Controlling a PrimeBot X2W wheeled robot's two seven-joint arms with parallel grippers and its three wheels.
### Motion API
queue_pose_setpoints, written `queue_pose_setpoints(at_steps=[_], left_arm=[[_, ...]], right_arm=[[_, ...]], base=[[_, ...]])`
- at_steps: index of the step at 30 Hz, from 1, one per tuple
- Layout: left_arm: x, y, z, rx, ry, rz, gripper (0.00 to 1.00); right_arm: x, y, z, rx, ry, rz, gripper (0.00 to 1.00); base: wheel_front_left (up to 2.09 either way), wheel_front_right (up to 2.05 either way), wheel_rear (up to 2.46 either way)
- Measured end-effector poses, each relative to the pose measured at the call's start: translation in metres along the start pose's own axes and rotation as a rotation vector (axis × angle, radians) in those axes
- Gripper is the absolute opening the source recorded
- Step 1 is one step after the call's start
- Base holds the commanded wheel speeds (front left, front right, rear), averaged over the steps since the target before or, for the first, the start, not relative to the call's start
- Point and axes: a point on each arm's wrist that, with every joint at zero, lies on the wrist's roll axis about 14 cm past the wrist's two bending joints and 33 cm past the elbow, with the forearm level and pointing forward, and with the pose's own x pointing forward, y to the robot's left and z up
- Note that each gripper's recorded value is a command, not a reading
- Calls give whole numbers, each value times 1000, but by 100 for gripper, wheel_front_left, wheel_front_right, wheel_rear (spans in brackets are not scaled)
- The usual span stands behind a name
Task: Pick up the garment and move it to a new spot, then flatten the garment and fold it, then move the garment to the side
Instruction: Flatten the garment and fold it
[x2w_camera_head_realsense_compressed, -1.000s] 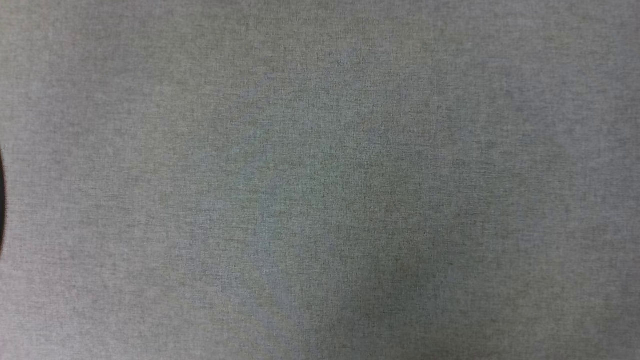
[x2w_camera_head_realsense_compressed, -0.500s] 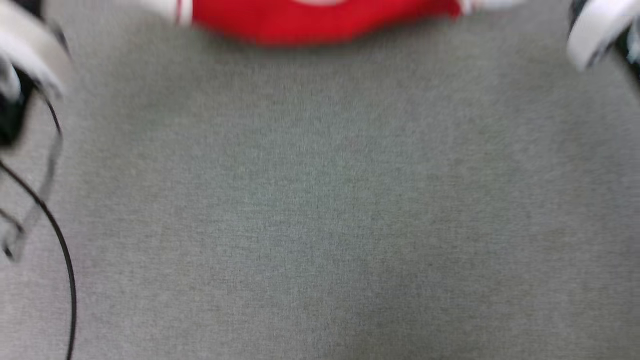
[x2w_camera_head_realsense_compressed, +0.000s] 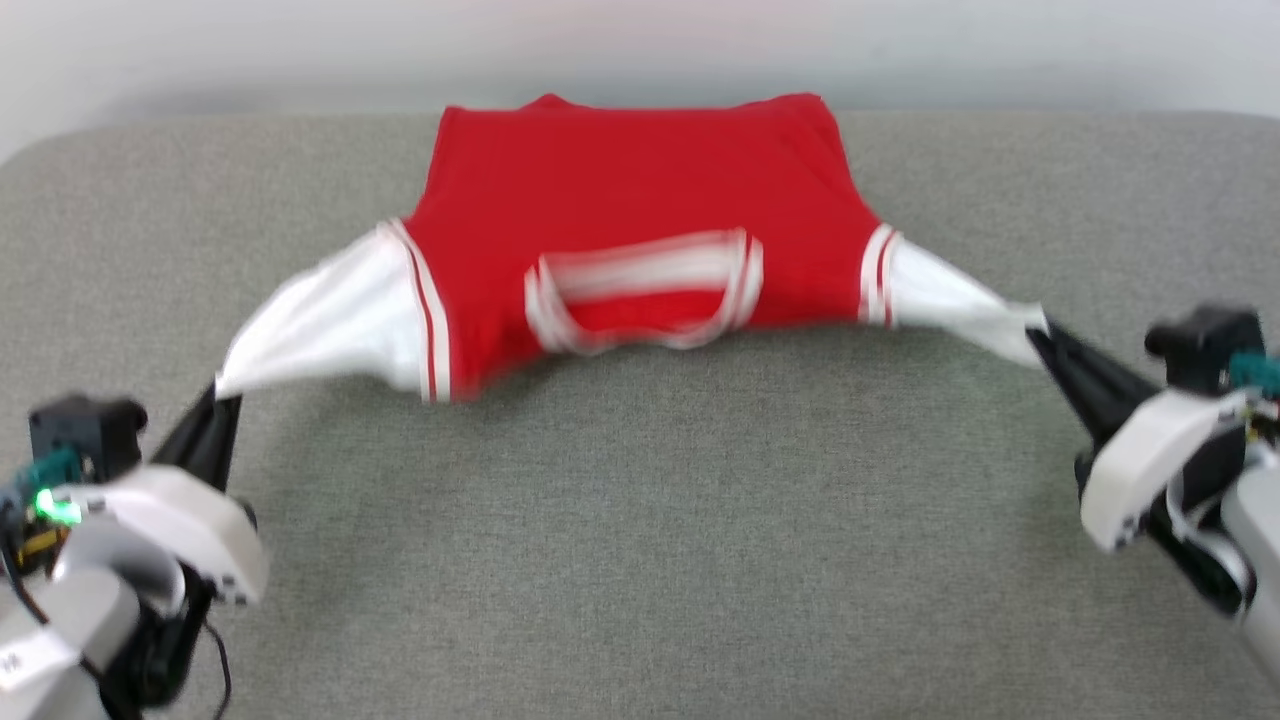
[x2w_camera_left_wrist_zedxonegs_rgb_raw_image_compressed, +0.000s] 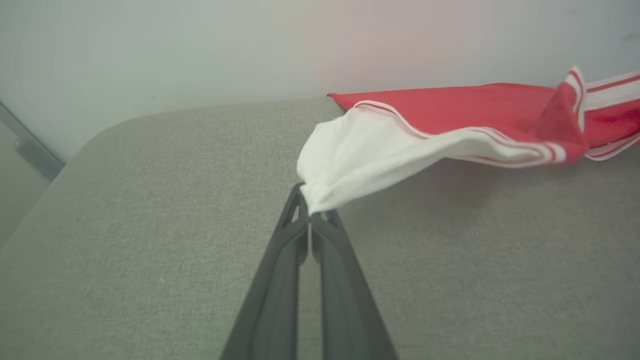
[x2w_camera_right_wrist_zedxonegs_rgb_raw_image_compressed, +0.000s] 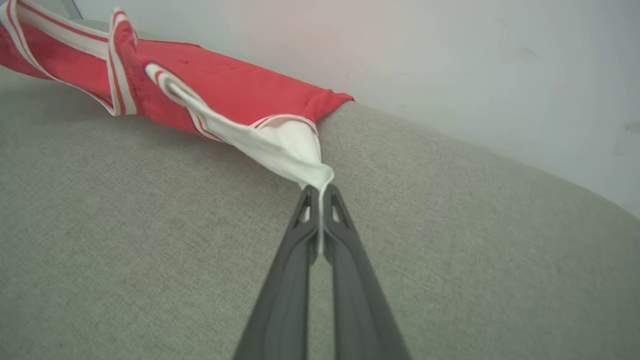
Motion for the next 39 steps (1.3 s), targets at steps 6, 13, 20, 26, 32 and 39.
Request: queue_pose_setpoints(at_steps=[6, 13, 20, 26, 32, 39], left_arm=[[-50, -4, -35, -74, 72, 47, 0], [-91, 3, -62, -105, 134, 100, 0], [-126, 7, -90, -138, 203, 132, 0], [-147, 2, -113, -175, 253, 148, 0], [-156, -1, -127, -186, 285, 154, 0], [-149, -12, -124, -201, 258, 137, 0]], right_arm=[[-55, 5, -46, 85, 73, -62, 0], [-100, 22, -80, 145, 132, -90, 0], [-138, 26, -103, 172, 185, -127, 0], [-170, 39, -131, 213, 272, -146, 0], [-184, 51, -142, 234, 332, -144, 2], [-172, 40, -117, 264, 251, -191, 100]], base=[[0, 0, 0], [0, 0, 0], [0, 0, 0], [0, 0, 0], [0, 0, 0], [0, 0, 0]])
